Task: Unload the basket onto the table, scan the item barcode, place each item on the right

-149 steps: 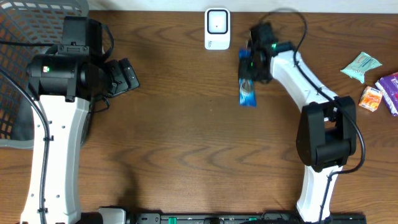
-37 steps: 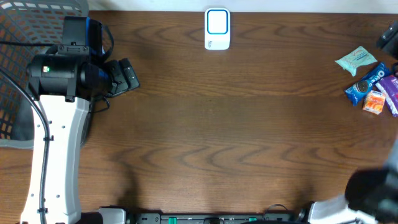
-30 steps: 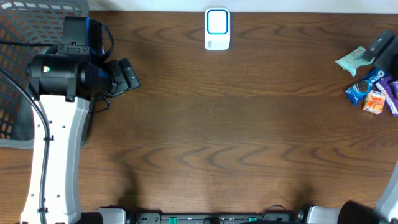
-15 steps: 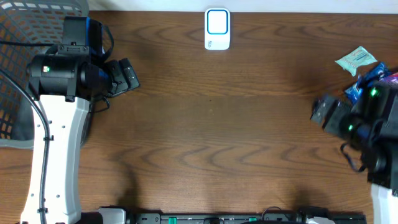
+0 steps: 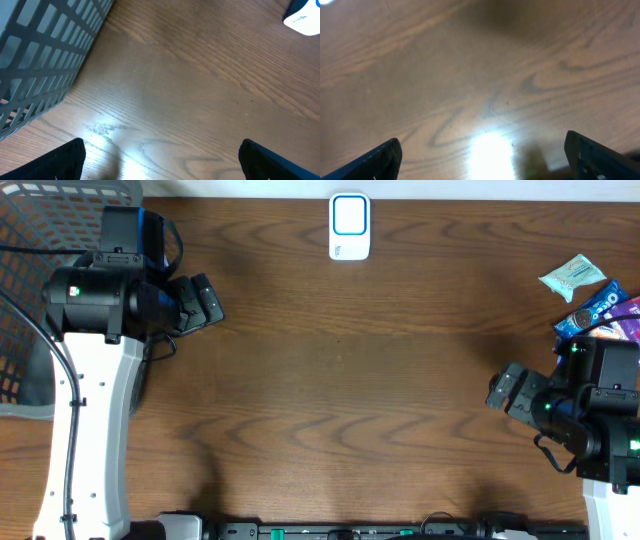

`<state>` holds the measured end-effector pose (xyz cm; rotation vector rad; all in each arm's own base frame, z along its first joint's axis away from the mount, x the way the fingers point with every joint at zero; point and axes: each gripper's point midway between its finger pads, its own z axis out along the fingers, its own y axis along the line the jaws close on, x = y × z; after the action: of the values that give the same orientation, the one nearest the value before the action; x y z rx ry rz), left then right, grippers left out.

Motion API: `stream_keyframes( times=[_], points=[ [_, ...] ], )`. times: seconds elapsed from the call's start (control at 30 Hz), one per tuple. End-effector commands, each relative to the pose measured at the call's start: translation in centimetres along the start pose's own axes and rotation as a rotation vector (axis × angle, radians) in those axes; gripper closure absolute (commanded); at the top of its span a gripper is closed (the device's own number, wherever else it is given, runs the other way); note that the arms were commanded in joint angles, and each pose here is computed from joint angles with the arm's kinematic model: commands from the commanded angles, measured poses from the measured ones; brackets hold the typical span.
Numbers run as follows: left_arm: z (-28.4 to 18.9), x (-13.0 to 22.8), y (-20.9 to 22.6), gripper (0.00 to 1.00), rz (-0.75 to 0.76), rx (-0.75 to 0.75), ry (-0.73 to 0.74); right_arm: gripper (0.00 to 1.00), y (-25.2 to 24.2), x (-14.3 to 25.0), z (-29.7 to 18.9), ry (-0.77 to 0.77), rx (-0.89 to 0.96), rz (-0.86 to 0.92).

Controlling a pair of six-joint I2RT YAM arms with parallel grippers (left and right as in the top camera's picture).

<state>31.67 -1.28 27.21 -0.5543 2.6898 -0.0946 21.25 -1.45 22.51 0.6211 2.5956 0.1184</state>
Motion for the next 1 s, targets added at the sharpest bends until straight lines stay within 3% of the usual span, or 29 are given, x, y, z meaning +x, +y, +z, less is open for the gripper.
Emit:
stream_keyframes(
  times=[0.0, 0.5, 0.67, 0.97],
  points=[
    [0.1, -0.2, 0.4, 0.02, 0.002, -0.018, -0.004, 0.01, 0.1, 1.1, 0.1, 0.045, -0.007, 0.008],
    [0.1, -0.2, 0.3, 0.02, 0.002, -0.018, -0.004, 0.01, 0.8, 1.4, 2.1, 0.042, -0.058, -0.032],
    [0.1, -0.2, 0.3, 0.02, 0.002, -0.017, -0.005, 0.01, 1.0, 1.8, 3.8, -0.062, -0.124, -0.055],
    [0.1, -0.2, 0.3, 0.02, 0.003, -0.018, -0.004, 0.01, 4.1, 3.6, 4.9, -0.380, -0.419, -0.295]
  ],
)
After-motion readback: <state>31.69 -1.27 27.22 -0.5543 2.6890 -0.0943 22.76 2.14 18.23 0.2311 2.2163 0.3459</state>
